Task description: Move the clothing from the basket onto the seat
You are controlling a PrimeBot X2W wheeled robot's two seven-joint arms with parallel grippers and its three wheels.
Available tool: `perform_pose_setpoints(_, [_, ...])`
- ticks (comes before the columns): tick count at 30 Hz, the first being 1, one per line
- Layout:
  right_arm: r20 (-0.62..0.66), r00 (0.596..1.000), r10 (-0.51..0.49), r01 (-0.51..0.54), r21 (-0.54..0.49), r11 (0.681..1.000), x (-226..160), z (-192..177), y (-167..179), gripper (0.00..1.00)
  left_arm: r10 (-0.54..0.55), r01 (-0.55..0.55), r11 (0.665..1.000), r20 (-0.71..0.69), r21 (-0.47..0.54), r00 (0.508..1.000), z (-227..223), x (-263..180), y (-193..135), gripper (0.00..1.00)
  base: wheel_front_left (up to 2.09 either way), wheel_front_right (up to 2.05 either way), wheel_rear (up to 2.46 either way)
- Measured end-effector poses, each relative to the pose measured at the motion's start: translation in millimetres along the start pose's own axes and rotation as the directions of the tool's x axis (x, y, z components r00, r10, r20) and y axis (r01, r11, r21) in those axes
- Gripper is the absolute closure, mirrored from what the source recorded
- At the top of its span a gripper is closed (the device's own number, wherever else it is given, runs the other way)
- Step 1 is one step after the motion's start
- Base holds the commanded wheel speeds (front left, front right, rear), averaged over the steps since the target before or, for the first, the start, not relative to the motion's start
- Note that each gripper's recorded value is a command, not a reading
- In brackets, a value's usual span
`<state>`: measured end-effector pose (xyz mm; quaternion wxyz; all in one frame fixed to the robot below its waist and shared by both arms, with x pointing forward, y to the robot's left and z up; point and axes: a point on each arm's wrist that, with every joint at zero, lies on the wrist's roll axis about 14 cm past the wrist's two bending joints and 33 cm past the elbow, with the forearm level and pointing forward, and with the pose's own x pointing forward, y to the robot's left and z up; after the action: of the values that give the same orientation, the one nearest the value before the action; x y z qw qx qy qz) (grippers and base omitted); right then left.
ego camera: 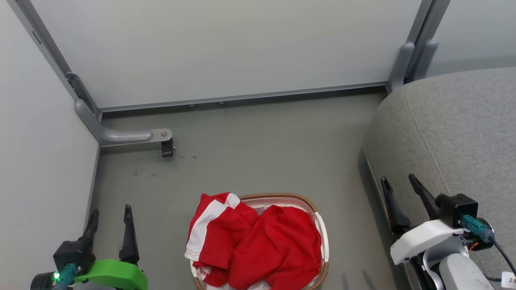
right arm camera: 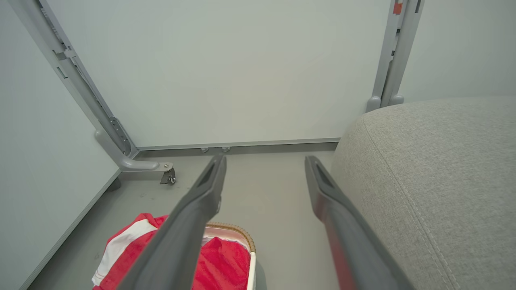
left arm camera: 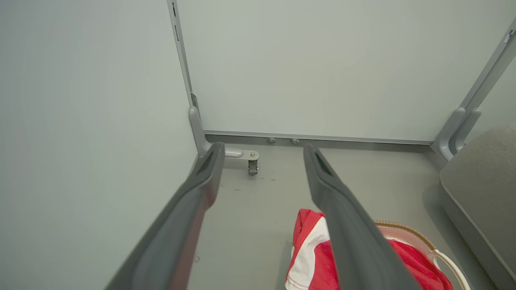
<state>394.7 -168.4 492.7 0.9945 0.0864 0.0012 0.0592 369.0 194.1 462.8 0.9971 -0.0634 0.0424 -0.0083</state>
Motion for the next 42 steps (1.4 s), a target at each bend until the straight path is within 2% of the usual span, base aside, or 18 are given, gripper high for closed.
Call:
perform_pose_setpoints(16, [0.029,1.0,-0.001,0.005,-0.122,0.992,50.6,-3.3,-5.8,0.0,-0.127,0.131,0.99,-0.077,0.055,0.989,-33.2,53.7,-31.5,0.0,0.0,0.0,0.0])
perform_pose_setpoints(22, [0.023,1.0,-0.016,0.019,-0.166,0.986,73.0,-15.2,-15.6,0.0,-0.226,0.236,0.969,-0.139,0.066,0.964,-62.2,78.8,-61.0,0.0,0.0,0.0,0.0])
perform_pose_setpoints(35, [-0.059,0.996,-0.07,0.059,-0.177,0.983,96.6,-67.1,-45.0,0.0,-0.401,0.424,0.906,-0.299,0.013,0.866,-145.8,109.9,-108.2,0.0,0.0,0.0,0.0])
perform_pose_setpoints(42, [-0.098,0.99,-0.098,0.08,-0.173,0.982,101.2,-91.0,-59.7,0.0,-0.447,0.481,0.877,-0.392,-0.012,0.804,-195.0,115.1,-115.3,0.0,0.0,0.0,0.0])
